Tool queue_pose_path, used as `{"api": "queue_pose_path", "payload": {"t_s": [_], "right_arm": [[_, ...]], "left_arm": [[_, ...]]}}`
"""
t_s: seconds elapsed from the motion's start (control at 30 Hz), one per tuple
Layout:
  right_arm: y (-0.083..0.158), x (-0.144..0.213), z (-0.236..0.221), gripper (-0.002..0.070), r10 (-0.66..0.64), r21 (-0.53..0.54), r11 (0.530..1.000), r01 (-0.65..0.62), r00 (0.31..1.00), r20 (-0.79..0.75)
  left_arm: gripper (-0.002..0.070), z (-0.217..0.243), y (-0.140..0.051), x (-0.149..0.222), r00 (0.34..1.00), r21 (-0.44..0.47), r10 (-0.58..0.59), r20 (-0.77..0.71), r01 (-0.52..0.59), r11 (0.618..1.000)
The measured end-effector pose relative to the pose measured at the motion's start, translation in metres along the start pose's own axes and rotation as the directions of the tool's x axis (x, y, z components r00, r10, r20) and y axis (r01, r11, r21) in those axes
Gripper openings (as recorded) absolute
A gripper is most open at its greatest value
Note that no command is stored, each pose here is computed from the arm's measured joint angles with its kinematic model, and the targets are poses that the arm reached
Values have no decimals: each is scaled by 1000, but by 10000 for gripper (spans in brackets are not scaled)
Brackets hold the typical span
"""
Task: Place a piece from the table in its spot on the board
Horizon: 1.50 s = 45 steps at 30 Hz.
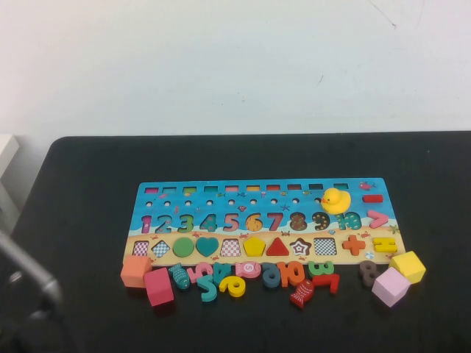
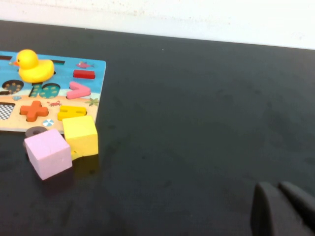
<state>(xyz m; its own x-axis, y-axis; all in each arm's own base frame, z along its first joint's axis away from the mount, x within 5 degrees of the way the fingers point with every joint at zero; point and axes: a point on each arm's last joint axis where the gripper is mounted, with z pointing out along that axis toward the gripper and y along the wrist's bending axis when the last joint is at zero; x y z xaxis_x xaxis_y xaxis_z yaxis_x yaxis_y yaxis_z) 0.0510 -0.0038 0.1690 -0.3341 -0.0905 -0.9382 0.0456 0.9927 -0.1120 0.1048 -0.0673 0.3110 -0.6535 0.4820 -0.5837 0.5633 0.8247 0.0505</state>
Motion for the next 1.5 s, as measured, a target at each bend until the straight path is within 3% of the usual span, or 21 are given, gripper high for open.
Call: {"api": "queue_pose_path", "payload": {"t_s": [0.13, 0.4, 0.87, 1.23, 1.5], "right_arm": [[0, 0, 0, 19, 0, 0, 1000, 0, 1000, 0], [0, 0, 0, 19, 0, 0, 1000, 0, 1000, 0], [0, 0, 0, 19, 0, 0, 1000, 0, 1000, 0], [0, 0, 0, 19, 0, 0, 1000, 0, 1000, 0], [0, 0, 0, 19, 0, 0, 1000, 0, 1000, 0]], "left_arm": [[0, -17, 4, 22, 995, -50, -77, -55, 75, 996], [0, -16, 14, 57, 971, -144, -79, 228, 114, 983], [-1, 42, 19, 120, 733, -248, -138, 666, 393, 886], [-1, 58, 19, 136, 674, -244, -165, 720, 469, 849], [0, 63, 17, 141, 715, -241, -208, 667, 472, 848]]}}
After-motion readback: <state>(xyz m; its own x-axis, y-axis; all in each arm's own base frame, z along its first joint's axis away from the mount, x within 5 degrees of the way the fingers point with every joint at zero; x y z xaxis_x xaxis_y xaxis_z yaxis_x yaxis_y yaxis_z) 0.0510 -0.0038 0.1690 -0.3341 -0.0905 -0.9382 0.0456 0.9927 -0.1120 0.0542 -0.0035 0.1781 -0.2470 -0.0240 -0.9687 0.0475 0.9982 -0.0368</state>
